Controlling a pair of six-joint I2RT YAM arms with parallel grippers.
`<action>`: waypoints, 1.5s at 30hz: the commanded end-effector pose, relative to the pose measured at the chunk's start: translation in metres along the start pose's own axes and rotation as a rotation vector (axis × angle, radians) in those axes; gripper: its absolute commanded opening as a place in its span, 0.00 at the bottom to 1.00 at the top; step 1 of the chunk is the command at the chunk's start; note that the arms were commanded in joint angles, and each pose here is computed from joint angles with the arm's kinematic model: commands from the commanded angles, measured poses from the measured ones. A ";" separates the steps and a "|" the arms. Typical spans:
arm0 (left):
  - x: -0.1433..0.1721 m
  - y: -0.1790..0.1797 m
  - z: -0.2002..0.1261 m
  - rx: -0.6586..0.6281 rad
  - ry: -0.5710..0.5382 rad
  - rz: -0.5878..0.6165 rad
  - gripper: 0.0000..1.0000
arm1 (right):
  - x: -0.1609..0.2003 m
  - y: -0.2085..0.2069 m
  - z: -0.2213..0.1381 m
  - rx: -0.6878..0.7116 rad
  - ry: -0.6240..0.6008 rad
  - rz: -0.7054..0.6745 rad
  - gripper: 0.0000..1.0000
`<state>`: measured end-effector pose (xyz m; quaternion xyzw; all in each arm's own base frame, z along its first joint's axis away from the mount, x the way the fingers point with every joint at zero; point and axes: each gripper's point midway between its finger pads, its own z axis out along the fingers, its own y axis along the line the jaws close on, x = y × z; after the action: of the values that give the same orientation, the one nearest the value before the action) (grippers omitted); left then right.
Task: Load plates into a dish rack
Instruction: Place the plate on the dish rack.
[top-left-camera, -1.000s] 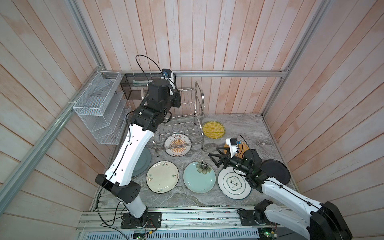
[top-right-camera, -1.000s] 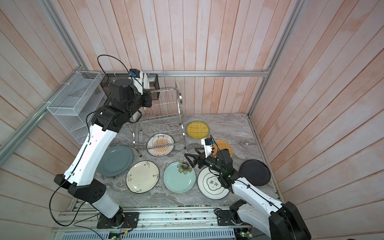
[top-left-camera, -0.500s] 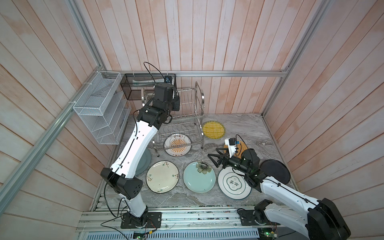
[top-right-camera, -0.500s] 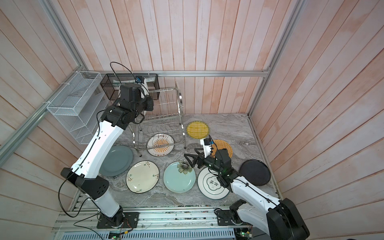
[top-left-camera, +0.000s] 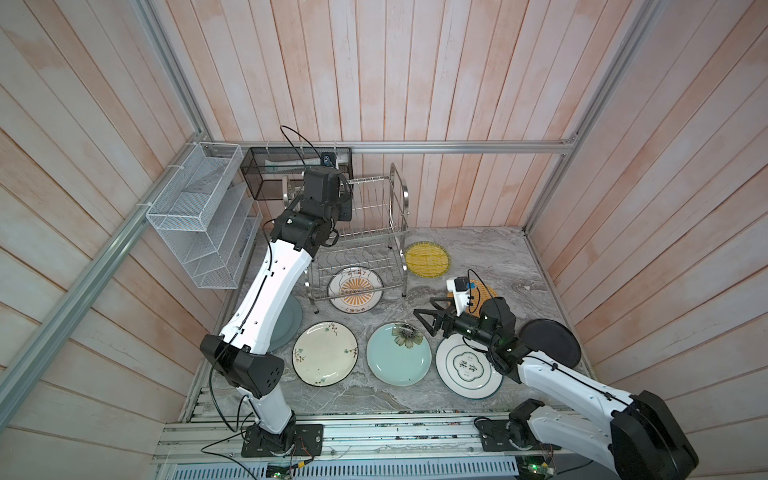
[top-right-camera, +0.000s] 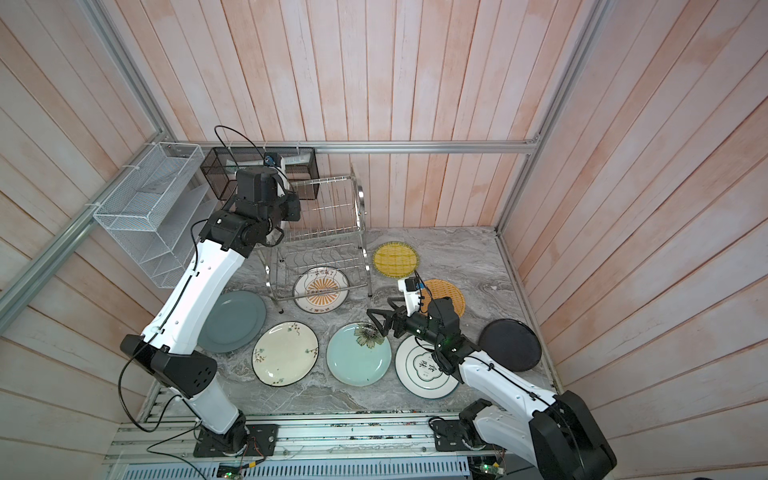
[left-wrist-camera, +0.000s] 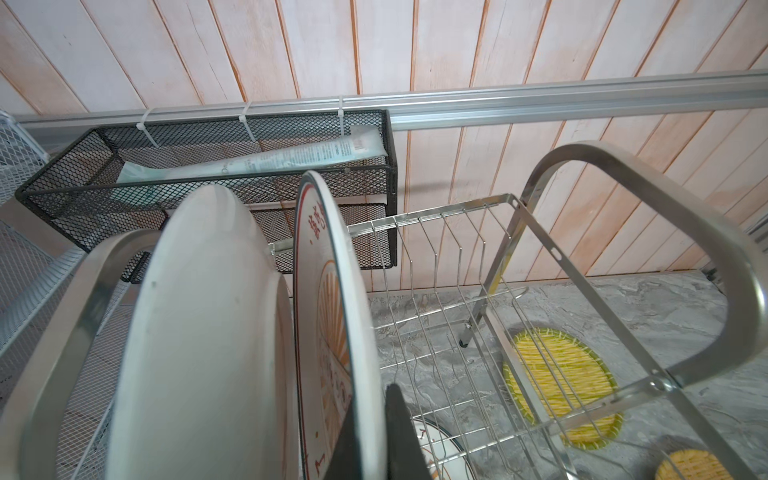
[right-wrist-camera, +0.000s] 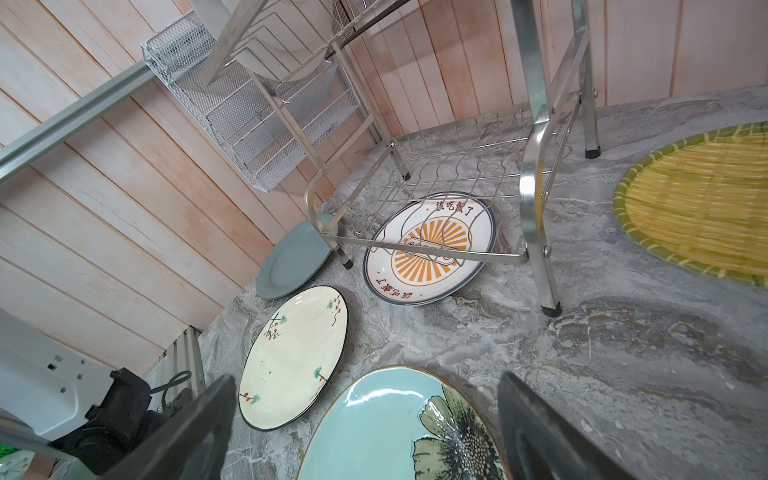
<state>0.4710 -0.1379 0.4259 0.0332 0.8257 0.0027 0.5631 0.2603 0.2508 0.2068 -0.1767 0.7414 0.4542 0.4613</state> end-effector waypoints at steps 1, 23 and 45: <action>-0.020 0.013 -0.012 -0.003 -0.070 -0.034 0.00 | -0.008 0.004 0.003 -0.004 -0.018 -0.029 0.98; -0.036 0.015 -0.028 0.112 -0.119 -0.201 0.00 | -0.004 0.005 0.008 0.009 0.002 -0.046 0.98; -0.006 0.024 -0.017 0.052 -0.078 -0.228 0.00 | 0.001 0.004 0.013 0.014 0.026 -0.048 0.98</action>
<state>0.4611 -0.1184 0.4216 -0.0343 0.8217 -0.0779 0.5635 0.2593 0.2617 0.1954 -0.1918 0.7521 0.4408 0.4508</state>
